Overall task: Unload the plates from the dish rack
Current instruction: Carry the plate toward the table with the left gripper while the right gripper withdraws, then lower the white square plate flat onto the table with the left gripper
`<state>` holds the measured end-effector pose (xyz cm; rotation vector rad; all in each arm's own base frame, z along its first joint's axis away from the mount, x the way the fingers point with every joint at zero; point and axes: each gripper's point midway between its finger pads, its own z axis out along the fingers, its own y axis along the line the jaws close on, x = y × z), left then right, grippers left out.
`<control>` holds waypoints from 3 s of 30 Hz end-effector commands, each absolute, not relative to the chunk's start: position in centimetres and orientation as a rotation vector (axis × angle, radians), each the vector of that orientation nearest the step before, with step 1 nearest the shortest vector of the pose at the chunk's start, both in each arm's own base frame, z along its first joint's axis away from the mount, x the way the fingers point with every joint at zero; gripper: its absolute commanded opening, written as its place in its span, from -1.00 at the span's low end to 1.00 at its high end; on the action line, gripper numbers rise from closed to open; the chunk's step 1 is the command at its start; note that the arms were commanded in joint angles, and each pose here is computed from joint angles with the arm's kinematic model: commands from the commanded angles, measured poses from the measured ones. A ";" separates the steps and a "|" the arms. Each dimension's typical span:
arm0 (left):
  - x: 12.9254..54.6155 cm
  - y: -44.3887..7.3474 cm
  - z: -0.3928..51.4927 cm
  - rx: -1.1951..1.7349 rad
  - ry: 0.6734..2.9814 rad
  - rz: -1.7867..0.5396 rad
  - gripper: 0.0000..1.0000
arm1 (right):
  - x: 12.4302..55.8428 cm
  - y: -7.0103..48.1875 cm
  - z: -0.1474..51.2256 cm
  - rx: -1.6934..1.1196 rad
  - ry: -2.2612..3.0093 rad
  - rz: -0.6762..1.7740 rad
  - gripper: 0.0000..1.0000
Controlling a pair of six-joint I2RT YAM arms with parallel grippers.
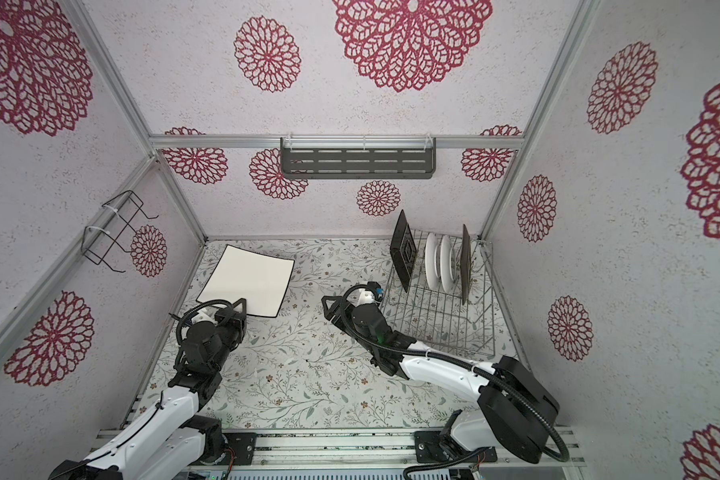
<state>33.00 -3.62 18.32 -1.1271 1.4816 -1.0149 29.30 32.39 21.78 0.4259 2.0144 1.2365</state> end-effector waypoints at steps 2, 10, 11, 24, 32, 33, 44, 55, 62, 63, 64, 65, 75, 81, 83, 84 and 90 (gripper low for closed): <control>34.3 -2.9 25.4 -0.999 1.250 -1.137 -1.00 | 29.8 32.1 23.7 0.286 2.031 1.104 0.46; 37.6 -2.0 24.3 -1.026 1.280 -1.069 -1.00 | 30.4 31.8 24.3 0.122 2.054 0.983 0.50; 38.0 -1.7 23.9 -1.037 1.281 -1.061 -1.00 | 30.5 31.6 24.3 0.107 2.056 0.958 0.50; 40.7 1.4 21.3 -1.086 1.265 -1.017 -1.00 | 31.9 32.7 22.6 0.039 2.091 0.959 0.53; 41.2 2.8 19.6 -1.140 1.314 -1.025 -1.00 | 32.4 33.9 21.3 0.021 2.121 0.980 0.54; 41.3 2.9 19.4 -1.146 1.325 -1.023 -1.00 | 32.5 34.1 21.3 0.018 2.124 0.984 0.54; 42.1 3.8 16.5 -1.195 1.376 -0.995 -1.00 | 32.6 34.0 20.6 -0.026 2.158 0.928 0.57; 42.2 4.7 14.7 -1.246 1.347 -0.998 -1.00 | 32.6 34.1 20.0 -0.019 2.173 0.923 0.59; 42.5 4.8 13.3 -1.269 1.338 -1.050 -1.00 | 32.6 34.2 19.4 -0.025 2.196 0.914 0.59; 42.5 4.8 13.1 -1.274 1.337 -1.050 -1.00 | 32.6 34.2 19.3 -0.023 2.199 0.913 0.59; 42.4 4.8 12.8 -1.282 1.341 -1.047 -1.00 | 32.6 34.2 19.3 -0.022 2.200 0.913 0.59; 42.3 4.9 12.7 -1.288 1.340 -1.042 -1.00 | 32.7 34.2 19.3 -0.021 2.200 0.914 0.59; 42.5 5.2 11.1 -1.345 1.380 -1.032 -0.72 | 32.8 34.5 19.1 -0.020 2.214 0.913 0.59; 42.3 5.4 10.5 -1.366 1.385 -1.019 -0.45 | 32.7 34.5 19.1 -0.024 2.220 0.911 0.59; 42.3 5.4 10.5 -1.369 1.389 -1.019 -0.28 | 32.8 34.4 19.2 -0.023 2.220 0.907 0.59; 42.3 5.4 10.5 -1.368 1.392 -1.019 -0.24 | 32.8 34.4 19.2 -0.023 2.218 0.906 0.60; 41.9 5.6 10.3 -1.386 1.418 -0.977 0.09 | 32.8 34.1 19.3 -0.014 2.214 0.895 0.60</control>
